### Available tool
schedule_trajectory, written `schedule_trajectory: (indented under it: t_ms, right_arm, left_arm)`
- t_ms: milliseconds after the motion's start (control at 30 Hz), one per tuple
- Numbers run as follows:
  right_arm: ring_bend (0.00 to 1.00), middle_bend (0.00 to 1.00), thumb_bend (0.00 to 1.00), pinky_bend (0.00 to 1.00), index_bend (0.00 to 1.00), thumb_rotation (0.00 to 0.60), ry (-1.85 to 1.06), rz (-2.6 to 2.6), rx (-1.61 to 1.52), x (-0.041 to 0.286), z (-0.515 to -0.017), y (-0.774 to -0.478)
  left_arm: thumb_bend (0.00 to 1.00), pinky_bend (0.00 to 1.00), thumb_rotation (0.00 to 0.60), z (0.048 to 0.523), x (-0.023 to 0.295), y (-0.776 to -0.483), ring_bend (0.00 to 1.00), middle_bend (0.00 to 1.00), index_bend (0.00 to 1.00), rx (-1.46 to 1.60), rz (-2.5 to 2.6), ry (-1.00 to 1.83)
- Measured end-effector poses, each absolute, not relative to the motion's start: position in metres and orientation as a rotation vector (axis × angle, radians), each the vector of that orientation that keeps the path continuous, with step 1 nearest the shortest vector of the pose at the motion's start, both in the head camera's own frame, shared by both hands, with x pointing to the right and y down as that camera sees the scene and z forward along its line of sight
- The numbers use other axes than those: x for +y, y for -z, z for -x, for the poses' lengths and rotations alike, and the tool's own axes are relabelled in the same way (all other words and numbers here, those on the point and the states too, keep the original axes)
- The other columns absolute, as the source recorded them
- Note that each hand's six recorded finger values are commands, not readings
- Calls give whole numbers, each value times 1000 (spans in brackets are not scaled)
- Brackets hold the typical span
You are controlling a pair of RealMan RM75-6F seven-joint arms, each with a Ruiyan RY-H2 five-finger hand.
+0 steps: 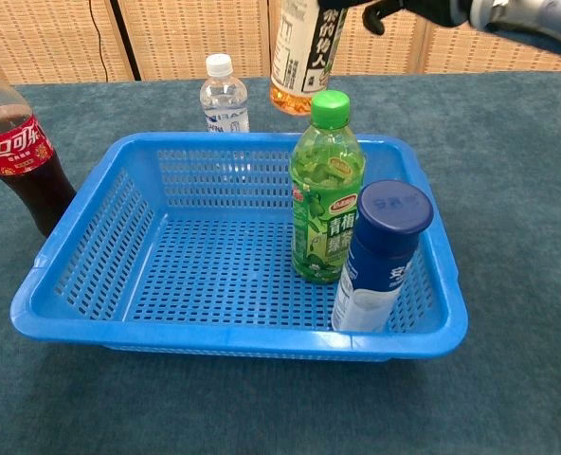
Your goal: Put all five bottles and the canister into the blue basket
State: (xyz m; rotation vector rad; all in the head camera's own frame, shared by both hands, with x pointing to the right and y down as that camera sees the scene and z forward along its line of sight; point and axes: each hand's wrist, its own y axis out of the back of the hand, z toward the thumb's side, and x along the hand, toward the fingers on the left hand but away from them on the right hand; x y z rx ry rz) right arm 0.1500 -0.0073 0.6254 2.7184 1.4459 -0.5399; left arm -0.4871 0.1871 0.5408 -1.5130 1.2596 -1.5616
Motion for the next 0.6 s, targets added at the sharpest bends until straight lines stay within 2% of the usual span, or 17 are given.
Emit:
schedule_trajectory:
  t_ms: [133, 233, 400, 600]
  right_arm:
    - [704, 637, 466, 744, 586, 600, 462, -2762, 1396, 8, -161, -586]
    - [705, 638, 466, 744, 586, 600, 461, -2799, 1358, 25, -171, -570]
    - [705, 638, 466, 744, 586, 600, 533, -2833, 1320, 45, -180, -576]
    - [705, 638, 466, 744, 587, 600, 617, -2847, 1315, 50, -185, -590]
  left_arm:
    - [41, 0, 600, 481, 187, -544, 0, 0, 0, 1233, 1532, 1558]
    - [40, 0, 600, 478, 187, -545, 0, 0, 0, 1220, 1539, 1554]
    - [40, 0, 600, 475, 188, -545, 0, 0, 0, 1214, 1546, 1546]
    - [40, 0, 600, 476, 190, -542, 0, 0, 0, 1220, 1548, 1539]
